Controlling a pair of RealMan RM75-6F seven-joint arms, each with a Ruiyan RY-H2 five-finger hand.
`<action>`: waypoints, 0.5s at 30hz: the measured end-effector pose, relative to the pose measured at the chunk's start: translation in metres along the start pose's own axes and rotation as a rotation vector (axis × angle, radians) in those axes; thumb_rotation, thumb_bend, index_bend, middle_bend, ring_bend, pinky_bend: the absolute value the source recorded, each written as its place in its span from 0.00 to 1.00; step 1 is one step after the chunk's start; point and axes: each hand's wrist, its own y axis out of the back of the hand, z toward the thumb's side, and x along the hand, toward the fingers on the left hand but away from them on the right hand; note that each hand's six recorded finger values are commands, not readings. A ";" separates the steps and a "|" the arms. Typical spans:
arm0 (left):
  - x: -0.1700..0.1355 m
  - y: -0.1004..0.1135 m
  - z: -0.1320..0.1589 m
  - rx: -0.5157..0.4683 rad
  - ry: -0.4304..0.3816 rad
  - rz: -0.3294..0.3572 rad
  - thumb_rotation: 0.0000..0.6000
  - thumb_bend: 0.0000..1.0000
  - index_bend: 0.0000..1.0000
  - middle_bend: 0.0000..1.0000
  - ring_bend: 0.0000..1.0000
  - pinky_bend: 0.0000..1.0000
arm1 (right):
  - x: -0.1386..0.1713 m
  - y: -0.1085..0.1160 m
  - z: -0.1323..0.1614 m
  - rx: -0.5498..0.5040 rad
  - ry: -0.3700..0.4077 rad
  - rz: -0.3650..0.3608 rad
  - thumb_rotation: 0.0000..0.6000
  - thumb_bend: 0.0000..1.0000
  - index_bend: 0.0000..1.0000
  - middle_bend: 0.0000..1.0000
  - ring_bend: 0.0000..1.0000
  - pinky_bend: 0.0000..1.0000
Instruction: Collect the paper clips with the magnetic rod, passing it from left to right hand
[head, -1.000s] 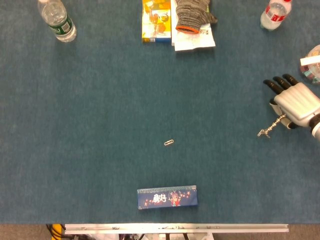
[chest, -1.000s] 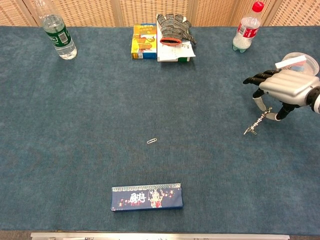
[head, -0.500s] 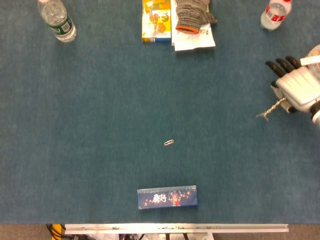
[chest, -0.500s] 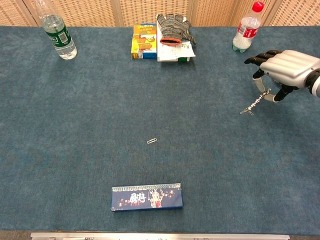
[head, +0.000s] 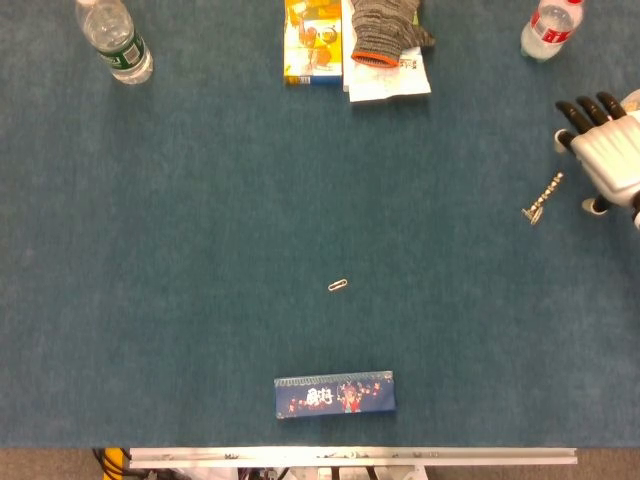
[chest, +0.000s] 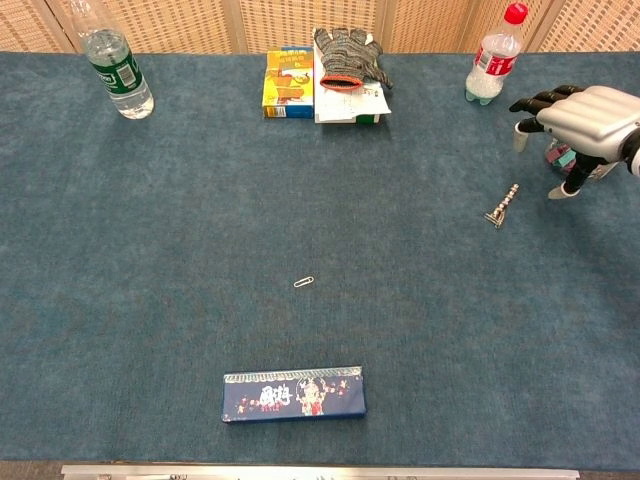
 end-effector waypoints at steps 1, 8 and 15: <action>0.001 0.002 0.001 -0.002 -0.002 0.007 1.00 0.36 0.08 0.00 0.00 0.00 | 0.002 0.002 -0.002 -0.002 -0.008 -0.010 1.00 0.03 0.34 0.08 0.00 0.06; 0.011 0.020 0.012 -0.007 -0.040 0.052 1.00 0.36 0.08 0.00 0.00 0.00 | 0.030 0.016 -0.029 -0.008 -0.106 -0.090 1.00 0.05 0.34 0.08 0.00 0.06; 0.025 0.034 0.031 -0.004 -0.101 0.079 1.00 0.36 0.08 0.00 0.00 0.00 | 0.080 0.030 -0.064 0.027 -0.258 -0.139 1.00 0.05 0.34 0.08 0.00 0.06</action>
